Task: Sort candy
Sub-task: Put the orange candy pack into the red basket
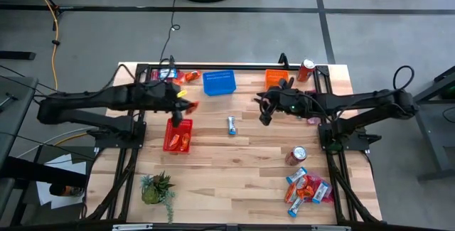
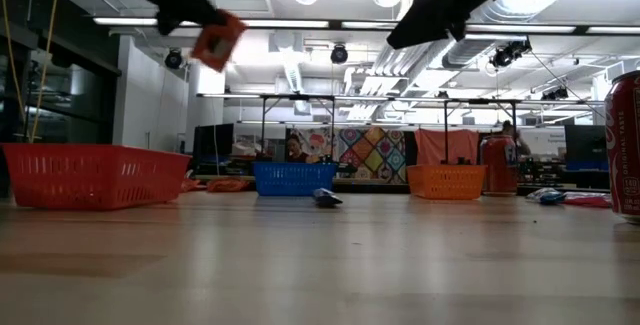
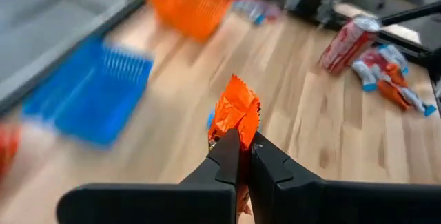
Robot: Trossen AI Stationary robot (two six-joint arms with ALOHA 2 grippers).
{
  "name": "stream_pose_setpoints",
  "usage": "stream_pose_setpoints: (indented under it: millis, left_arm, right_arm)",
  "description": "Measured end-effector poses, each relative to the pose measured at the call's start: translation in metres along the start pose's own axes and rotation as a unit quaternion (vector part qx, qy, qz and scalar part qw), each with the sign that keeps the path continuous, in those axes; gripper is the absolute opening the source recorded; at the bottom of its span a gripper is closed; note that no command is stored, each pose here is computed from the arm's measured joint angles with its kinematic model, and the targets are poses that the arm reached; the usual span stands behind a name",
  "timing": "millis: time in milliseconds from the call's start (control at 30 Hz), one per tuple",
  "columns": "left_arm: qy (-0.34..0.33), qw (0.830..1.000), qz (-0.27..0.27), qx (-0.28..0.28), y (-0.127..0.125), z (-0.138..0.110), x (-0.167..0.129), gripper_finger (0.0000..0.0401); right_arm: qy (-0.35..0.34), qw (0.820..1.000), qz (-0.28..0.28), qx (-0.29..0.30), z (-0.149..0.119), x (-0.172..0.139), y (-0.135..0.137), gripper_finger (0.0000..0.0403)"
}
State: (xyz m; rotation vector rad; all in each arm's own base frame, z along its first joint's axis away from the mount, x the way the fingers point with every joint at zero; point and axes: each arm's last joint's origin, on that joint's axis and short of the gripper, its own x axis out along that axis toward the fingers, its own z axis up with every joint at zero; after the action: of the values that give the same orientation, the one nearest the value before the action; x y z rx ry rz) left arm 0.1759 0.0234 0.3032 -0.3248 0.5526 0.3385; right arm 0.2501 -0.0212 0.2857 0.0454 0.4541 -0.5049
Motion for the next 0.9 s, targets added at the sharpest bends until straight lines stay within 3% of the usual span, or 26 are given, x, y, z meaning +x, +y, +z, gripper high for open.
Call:
stream_pose_setpoints:
  millis: [167, 300, 533, 700, 900]
  left_arm:
    - [0.098, 0.990, 0.032, -0.096, 0.005, -0.026, -0.021, 0.0000]
    - [0.120, 0.982, 0.064, -0.130, 0.002, -0.036, -0.024, 0.0000]
    - [0.149, 0.969, 0.108, -0.167, -0.004, -0.040, -0.003, 0.0000]
    - [0.212, 0.957, 0.114, -0.161, -0.003, -0.066, 0.027, 0.0000]
    - [0.206, 0.949, 0.105, -0.213, 0.003, -0.095, 0.049, 0.0000]
  right_arm:
    - [0.010, 1.000, -0.015, 0.004, -0.001, 0.000, -0.008, 0.0097]
    - [0.020, 1.000, -0.022, 0.003, -0.002, 0.001, -0.012, 0.0097]
    - [0.023, 0.999, -0.023, 0.005, -0.003, 0.001, -0.012, 0.0097]
    - [0.030, 0.999, -0.025, 0.025, -0.004, 0.001, -0.013, 0.0097]
    - [0.033, 0.999, -0.021, 0.024, -0.005, 0.001, -0.012, 0.0097]
